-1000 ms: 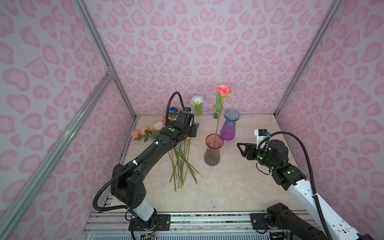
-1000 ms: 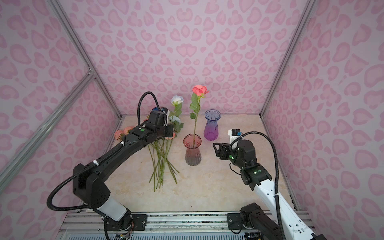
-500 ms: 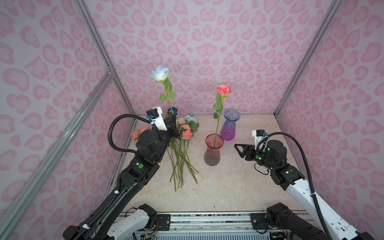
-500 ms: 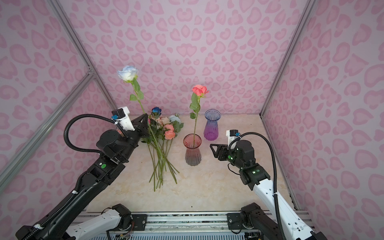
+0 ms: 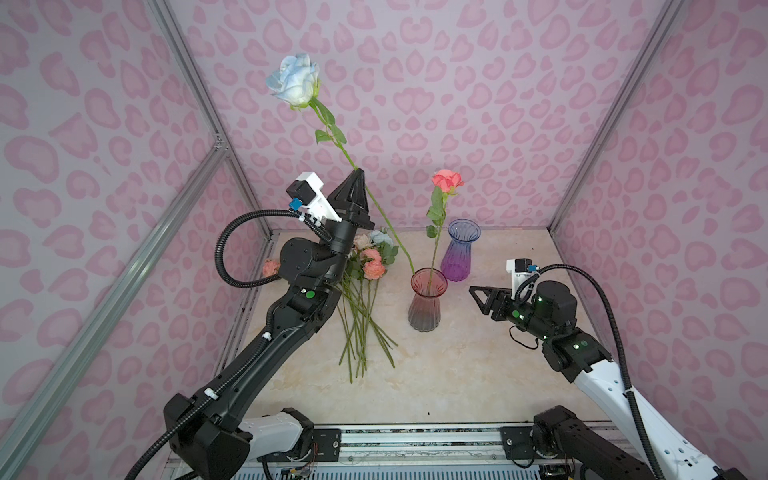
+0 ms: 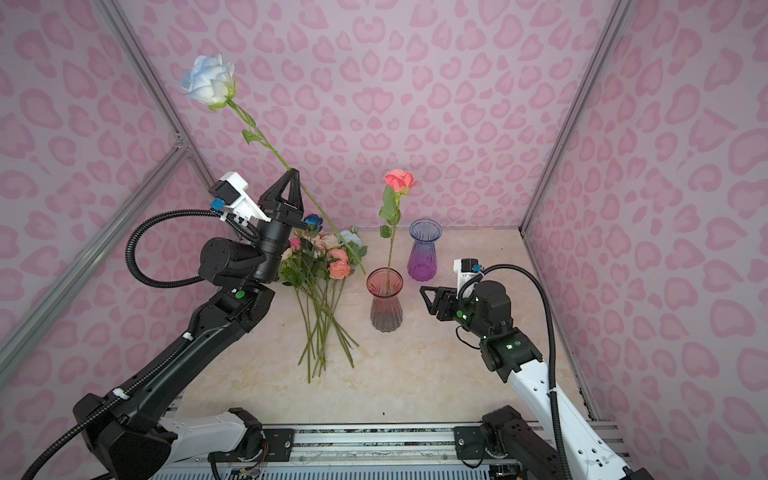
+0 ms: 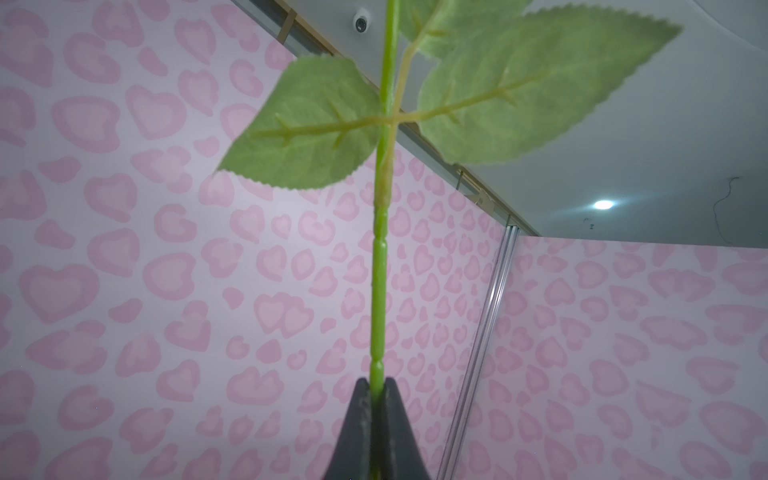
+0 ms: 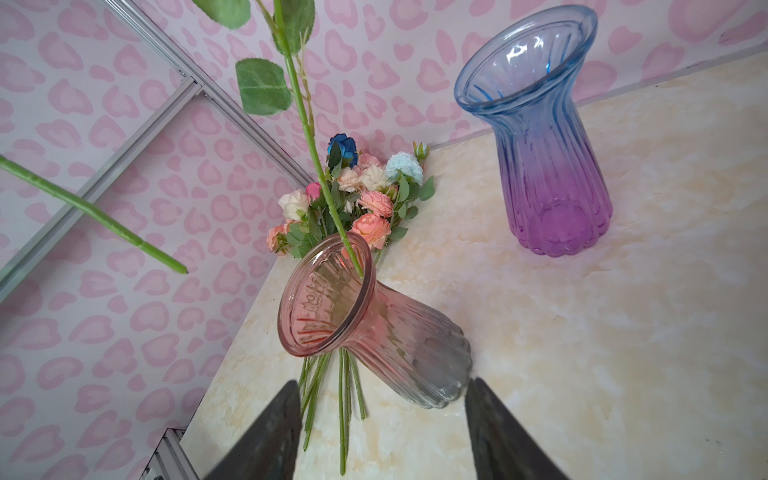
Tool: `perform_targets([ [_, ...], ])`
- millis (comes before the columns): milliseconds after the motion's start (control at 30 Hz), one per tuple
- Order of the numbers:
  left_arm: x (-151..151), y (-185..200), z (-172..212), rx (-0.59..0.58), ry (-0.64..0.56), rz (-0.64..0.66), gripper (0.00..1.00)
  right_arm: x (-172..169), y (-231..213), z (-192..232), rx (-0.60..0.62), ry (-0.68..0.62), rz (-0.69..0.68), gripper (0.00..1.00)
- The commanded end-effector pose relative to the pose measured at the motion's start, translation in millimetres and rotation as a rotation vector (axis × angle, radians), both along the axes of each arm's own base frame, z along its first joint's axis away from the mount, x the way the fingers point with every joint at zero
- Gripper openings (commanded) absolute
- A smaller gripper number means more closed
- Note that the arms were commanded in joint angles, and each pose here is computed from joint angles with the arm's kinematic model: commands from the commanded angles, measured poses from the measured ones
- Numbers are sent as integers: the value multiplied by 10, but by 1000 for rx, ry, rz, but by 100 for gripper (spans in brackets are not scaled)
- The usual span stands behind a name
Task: Arrange the flowers into the vase
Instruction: 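Lift the white rose upward out of the bunch with the left gripper, then swing the white rose over the pink-grey vase and lower its stem in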
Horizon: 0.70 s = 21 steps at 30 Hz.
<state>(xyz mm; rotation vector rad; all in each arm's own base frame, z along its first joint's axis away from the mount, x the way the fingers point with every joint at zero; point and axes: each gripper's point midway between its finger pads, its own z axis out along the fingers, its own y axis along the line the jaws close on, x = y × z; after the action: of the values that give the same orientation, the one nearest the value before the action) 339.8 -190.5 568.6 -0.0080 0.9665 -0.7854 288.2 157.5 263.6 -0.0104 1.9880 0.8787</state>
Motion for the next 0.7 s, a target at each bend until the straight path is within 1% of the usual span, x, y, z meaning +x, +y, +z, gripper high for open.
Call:
perform_targets([
  [0,8,-107,40,-14,-45,-41,3,-6,-11,4,-14,-11,0,64],
  [133,132,-285,-246,12,1,-50,3,-20,-33,-34,-25,-9,-5,64],
  [267,222,-511,-552,90,30,-45,3,-36,-36,-68,-35,0,-1,64],
  [333,263,-583,-699,108,53,-47,3,-45,-33,-88,-41,6,4,64],
  [467,279,-736,-1042,178,87,-29,3,-59,-56,-113,-51,8,-4,64],
  [567,283,-848,-1318,222,134,-49,3,-66,-66,-155,-50,14,-9,64],
  [667,277,-967,-1594,291,174,-52,3,-70,-54,-198,-47,25,-4,64],
])
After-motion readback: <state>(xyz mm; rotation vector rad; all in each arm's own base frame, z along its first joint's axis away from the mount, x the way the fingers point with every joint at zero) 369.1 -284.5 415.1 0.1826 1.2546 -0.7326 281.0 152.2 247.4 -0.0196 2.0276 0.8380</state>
